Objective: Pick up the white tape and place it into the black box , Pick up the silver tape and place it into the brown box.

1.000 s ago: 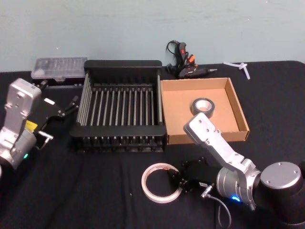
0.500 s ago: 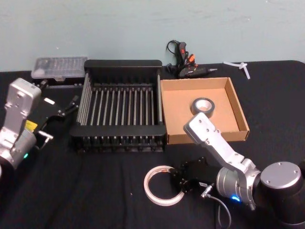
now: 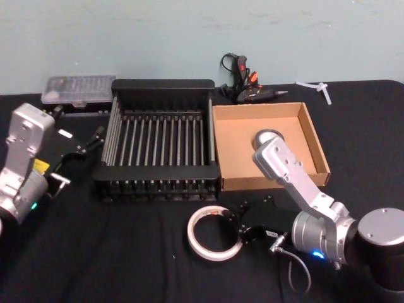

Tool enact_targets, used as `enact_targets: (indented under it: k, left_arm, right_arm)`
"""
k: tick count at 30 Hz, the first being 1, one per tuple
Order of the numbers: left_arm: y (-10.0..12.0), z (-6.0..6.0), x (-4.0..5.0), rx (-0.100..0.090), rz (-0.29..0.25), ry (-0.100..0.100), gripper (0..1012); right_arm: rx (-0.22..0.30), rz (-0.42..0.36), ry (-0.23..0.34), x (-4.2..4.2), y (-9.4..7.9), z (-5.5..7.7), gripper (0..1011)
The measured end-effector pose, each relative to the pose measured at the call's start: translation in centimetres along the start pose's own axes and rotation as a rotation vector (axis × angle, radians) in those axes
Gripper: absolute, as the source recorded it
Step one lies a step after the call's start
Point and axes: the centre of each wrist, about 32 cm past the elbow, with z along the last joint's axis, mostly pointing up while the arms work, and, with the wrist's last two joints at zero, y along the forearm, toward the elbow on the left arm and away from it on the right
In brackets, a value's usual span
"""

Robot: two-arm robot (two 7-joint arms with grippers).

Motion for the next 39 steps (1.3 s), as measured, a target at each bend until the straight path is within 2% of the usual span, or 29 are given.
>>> enact_targets:
  k: [12,19,29,39]
  left_arm:
    - [0.0,0.0,0.0,0.0,0.0,0.0,1001]
    - [0.0,0.0,0.0,0.0,0.0,0.0,1001]
    - [0.0,0.0,0.0,0.0,0.0,0.0,1001]
    - [0.0,0.0,0.0,0.0,0.0,0.0,1001]
  right_arm:
    - [0.084,0.009,-0.032,0.35,-1.5,1.0,92]
    - [0.122,-0.01,-0.05,0.59,-2.2,1.5,92]
    - [0.178,-0.069,-0.076,1.77,-2.4,2.7,92]
    - [0.214,-0.12,-0.099,3.48,-1.2,4.0,92]
